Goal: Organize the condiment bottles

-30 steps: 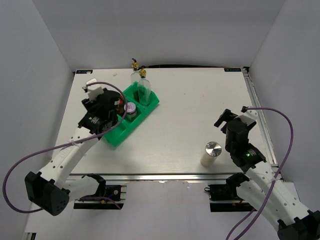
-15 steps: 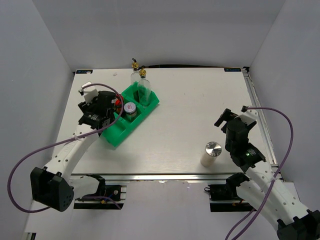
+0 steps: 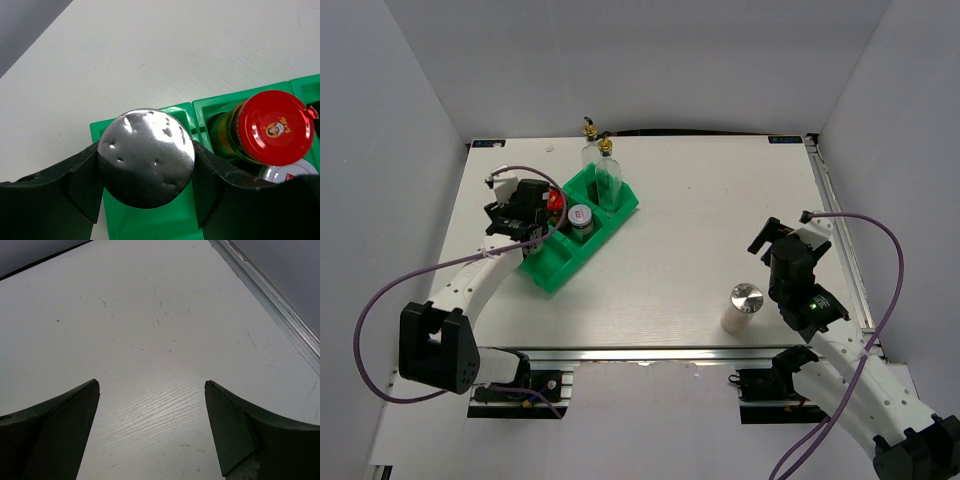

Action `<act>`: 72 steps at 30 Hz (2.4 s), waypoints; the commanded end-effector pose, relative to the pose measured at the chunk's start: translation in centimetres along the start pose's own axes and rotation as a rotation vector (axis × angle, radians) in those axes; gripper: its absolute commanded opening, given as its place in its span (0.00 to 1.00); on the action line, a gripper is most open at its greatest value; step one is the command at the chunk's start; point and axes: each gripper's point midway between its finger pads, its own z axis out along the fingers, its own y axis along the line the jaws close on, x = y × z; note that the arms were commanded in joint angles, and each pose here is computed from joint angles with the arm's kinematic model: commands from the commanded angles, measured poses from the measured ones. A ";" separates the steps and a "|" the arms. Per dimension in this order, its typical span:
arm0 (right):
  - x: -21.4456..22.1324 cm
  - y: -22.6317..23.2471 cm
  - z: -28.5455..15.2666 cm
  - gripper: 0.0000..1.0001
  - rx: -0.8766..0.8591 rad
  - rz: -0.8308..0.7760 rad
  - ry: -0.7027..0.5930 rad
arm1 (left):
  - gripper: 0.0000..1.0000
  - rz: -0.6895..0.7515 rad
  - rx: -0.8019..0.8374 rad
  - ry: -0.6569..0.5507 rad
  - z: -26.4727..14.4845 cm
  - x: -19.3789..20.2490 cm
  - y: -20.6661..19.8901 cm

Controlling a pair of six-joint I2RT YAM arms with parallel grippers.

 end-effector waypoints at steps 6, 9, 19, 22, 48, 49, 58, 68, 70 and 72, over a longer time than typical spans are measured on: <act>-1.2 -0.4 0.0 0.89 0.023 0.020 -0.039 | 0.04 -0.045 0.044 -0.033 1.4 -1.1 -1.0; -1.2 -0.4 0.0 0.89 0.024 0.020 -0.034 | 0.10 -0.038 0.033 -0.028 1.7 -0.6 -0.7; -0.8 0.9 0.2 0.89 -0.046 0.013 -0.027 | 0.38 -0.003 0.015 0.012 2.8 1.0 -0.9; -0.7 0.9 0.2 0.89 -0.042 0.008 -0.019 | 0.50 -0.006 0.008 0.011 2.7 0.9 -0.6; 3.7 4.4 -3.9 0.89 -0.205 -0.095 0.463 | 0.98 -0.161 0.253 -0.167 -5.5 -6.8 0.4; 3.8 4.9 -4.4 0.89 -0.236 -0.095 0.487 | 0.98 -0.156 0.250 -0.168 -5.6 -6.7 0.7; 5.9 3.3 -8.3 0.89 -0.211 -0.264 0.713 | 0.98 -0.117 0.184 -0.173 -5.0 -5.7 2.2; 8.1 3.0 -10.6 0.89 -0.213 -0.377 0.826 | 0.98 -0.112 0.178 -0.180 -4.9 -5.5 2.3; 8.3 2.9 -10.9 0.89 -0.202 -0.385 0.834 | 0.98 -0.110 0.176 -0.175 -4.7 -5.4 2.3; 8.3 2.4 -11.2 0.89 -0.177 -0.398 0.844 | 0.98 -0.114 0.176 -0.177 -4.8 -5.5 2.3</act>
